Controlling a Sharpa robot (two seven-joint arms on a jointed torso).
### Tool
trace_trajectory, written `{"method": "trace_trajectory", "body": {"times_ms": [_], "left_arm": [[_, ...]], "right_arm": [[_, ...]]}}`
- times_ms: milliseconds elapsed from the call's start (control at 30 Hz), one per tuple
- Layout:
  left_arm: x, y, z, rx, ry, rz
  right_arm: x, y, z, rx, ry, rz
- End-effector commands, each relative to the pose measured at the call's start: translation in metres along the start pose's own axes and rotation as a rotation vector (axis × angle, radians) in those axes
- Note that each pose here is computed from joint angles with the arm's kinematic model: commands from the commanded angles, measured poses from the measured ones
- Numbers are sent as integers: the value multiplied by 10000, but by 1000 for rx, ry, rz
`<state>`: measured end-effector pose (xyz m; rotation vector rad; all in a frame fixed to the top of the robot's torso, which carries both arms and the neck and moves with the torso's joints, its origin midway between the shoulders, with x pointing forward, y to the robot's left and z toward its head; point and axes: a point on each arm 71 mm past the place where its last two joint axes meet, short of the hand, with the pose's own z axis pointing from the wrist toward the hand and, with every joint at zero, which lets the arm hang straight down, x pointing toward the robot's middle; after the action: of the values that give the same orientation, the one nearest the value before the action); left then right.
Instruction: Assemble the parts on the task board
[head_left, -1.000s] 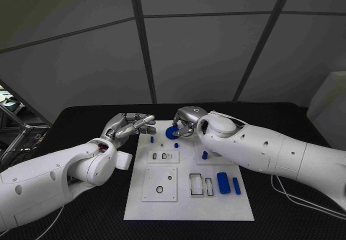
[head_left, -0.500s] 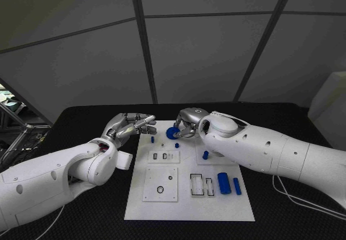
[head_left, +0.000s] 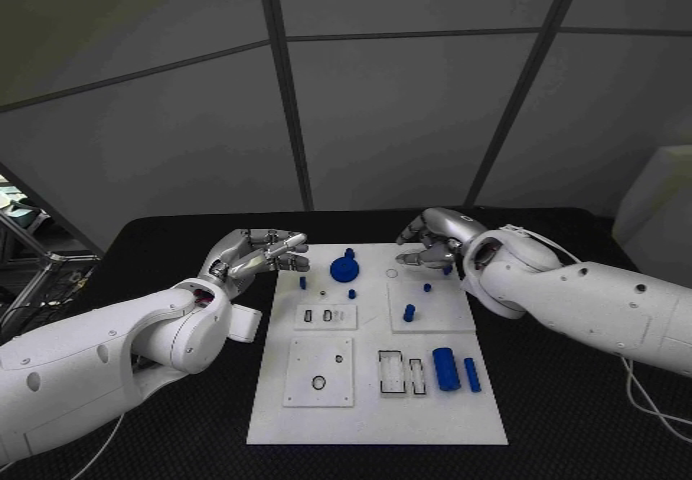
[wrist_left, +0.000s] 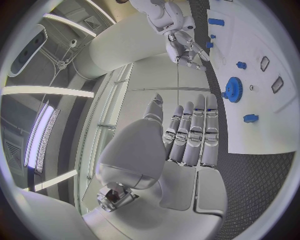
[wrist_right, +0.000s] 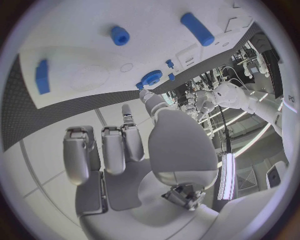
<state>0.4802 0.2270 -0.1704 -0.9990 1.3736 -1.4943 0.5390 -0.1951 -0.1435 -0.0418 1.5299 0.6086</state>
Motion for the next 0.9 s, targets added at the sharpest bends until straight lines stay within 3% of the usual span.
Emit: {"method": "trace_trajectory", "body": {"times_ms": [33,200,433,900], "left_arm": [[6,-15,4,6,8,-3],[10,-10,12,6,9,-4],[14,4,28,1,12,-9],[-1,31,58,-5,8,-12]], "right_arm": [[-100,-121,-108,-58,-10,212],[-236,-515,-295,-9,3,250],[-274,-841,-400,60,5,249],[-140,-950,-386,93,54,253]]}}
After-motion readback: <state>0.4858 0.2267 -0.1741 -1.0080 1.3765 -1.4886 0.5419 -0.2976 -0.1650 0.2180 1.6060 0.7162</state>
